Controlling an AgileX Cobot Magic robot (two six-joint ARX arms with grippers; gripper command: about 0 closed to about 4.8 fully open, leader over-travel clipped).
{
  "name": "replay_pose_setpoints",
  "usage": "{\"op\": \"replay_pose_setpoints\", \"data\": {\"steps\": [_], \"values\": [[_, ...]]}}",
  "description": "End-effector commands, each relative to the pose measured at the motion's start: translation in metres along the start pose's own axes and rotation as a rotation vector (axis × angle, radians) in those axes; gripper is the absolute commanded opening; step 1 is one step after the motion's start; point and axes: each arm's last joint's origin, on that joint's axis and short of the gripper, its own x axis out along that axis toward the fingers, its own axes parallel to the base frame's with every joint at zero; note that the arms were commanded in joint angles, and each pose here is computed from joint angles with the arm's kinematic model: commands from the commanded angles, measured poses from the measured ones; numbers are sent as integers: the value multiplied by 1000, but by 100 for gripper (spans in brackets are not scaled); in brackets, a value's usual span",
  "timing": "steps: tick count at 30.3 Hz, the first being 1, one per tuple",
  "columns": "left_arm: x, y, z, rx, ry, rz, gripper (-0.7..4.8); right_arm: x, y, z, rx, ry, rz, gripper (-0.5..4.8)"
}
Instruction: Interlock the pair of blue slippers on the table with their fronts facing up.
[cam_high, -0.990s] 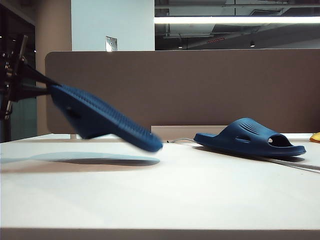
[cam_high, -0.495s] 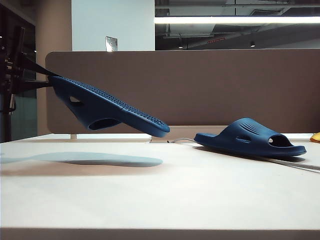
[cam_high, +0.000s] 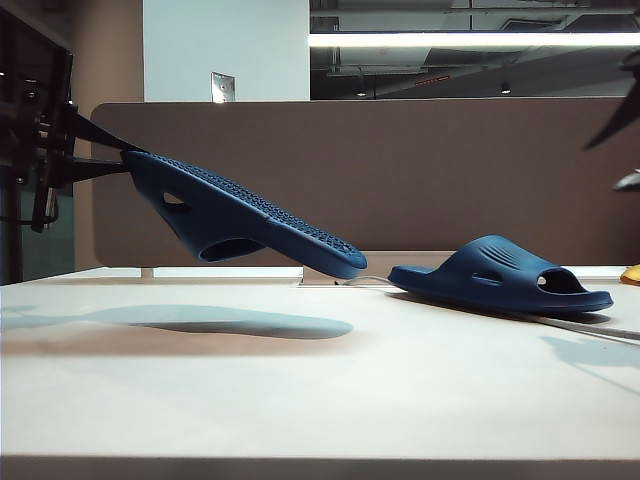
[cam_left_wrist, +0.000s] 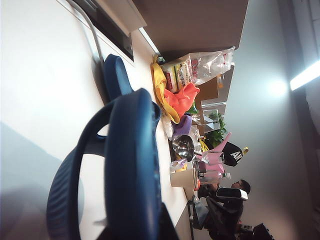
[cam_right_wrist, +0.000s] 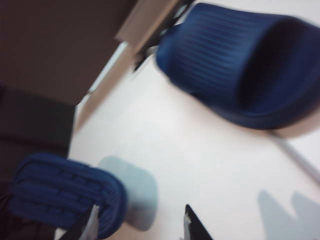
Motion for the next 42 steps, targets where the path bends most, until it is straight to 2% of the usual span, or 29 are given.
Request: {"op": "replay_pose_setpoints", "data": {"steps": [1, 5, 7, 10, 11, 12, 13, 15, 16, 18, 20, 21, 23, 25, 29, 33, 38, 40, 42], "values": [[0, 1, -1, -8, 9, 11, -6, 5, 3, 3, -49, 45, 53, 215], [-1, 6, -3, -98, -15, 54, -6, 5, 3, 2, -178, 84, 96, 210], [-1, 6, -2, -152, -32, 62, -6, 5, 4, 1, -312, 101, 132, 210], [-1, 6, -2, -197, -37, 64, -6, 5, 4, 1, -503, 82, 129, 210], [-1, 6, -2, -237, -42, 65, -6, 5, 3, 2, -602, 54, 90, 210], [-1, 6, -2, -267, -47, 67, -6, 5, 2, 2, -633, 41, 59, 209], [-1, 6, -2, -337, -53, 67, -6, 5, -1, 2, -661, 20, -5, 209], [-1, 6, -2, -395, -64, 69, -6, 5, -4, 2, -667, 6, -73, 209], [-1, 6, -2, -394, -64, 69, -6, 5, -5, 2, -666, 4, -83, 209], [-1, 6, -2, -382, -63, 68, -6, 5, -5, 2, -665, 5, -83, 208], [0, 2, 0, -228, -46, 37, -6, 5, -5, 2, -651, 8, -76, 207], [0, -3, 1, -94, -14, -4, -6, 5, -5, 2, -598, 7, -74, 206], [0, -9, 2, 65, 36, -64, -6, 5, -5, 2, -460, -3, -80, 174], [-1, -11, 3, 127, 41, -79, -6, 5, -6, 3, -372, -39, -121, 167], [1, -12, 2, 151, 44, -81, -6, 10, -11, 5, -241, -67, -167, 171], [9, -14, -2, 151, 67, -91, -6, 37, -14, 16, -97, -10, -28, 171], [11, -14, -3, 132, 78, -91, -6, 71, -22, 34, -35, 10, -48, 178], [11, -13, -4, 113, 76, -86, -6, 84, -25, 41, -14, 29, -48, 215], [11, -13, -3, 101, 76, -85, -6, 94, -29, 45, 10, 34, -56, 227]]}}
